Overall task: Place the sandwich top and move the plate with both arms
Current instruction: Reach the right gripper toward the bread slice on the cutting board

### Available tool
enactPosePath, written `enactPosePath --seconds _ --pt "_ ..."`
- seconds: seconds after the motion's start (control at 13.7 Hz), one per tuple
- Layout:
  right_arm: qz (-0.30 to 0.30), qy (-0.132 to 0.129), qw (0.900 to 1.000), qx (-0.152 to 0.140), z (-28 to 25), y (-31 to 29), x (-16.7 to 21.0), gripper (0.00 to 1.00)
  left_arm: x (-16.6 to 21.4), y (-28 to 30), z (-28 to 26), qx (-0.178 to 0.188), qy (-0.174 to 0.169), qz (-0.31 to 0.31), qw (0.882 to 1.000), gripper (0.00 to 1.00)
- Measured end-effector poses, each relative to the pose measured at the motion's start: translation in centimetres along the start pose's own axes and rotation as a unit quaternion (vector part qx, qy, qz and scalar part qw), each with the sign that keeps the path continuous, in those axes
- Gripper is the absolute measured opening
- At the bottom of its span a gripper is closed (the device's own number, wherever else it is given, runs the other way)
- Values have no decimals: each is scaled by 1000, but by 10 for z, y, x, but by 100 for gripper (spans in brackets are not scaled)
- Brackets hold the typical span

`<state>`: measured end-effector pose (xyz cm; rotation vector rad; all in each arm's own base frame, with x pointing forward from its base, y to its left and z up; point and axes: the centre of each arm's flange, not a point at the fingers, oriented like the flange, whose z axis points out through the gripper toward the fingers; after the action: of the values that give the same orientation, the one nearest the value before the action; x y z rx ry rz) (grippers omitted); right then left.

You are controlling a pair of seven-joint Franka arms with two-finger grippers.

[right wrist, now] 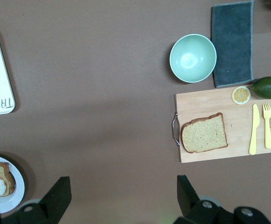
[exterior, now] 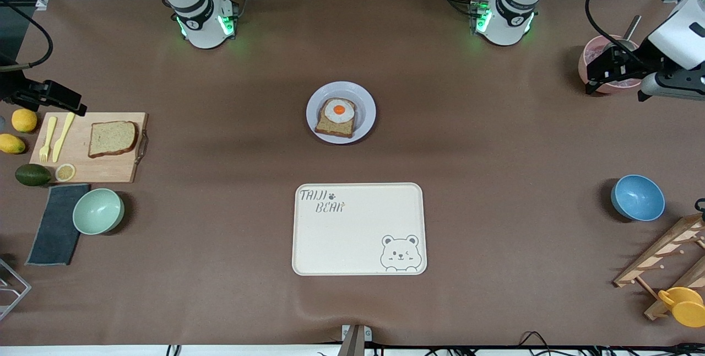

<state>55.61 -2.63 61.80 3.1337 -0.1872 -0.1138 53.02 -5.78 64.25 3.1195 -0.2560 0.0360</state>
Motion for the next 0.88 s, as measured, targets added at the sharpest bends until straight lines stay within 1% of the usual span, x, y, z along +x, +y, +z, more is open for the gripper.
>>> enactPosePath --seconds 0.51,0.88 --pt "5 -7 1000 0 5 6 0 100 1 0 -14 1 14 17 1000 100" --pt "-1 -19 1000 0 19 22 6 100 4 6 -9 0 10 22 1000 100"
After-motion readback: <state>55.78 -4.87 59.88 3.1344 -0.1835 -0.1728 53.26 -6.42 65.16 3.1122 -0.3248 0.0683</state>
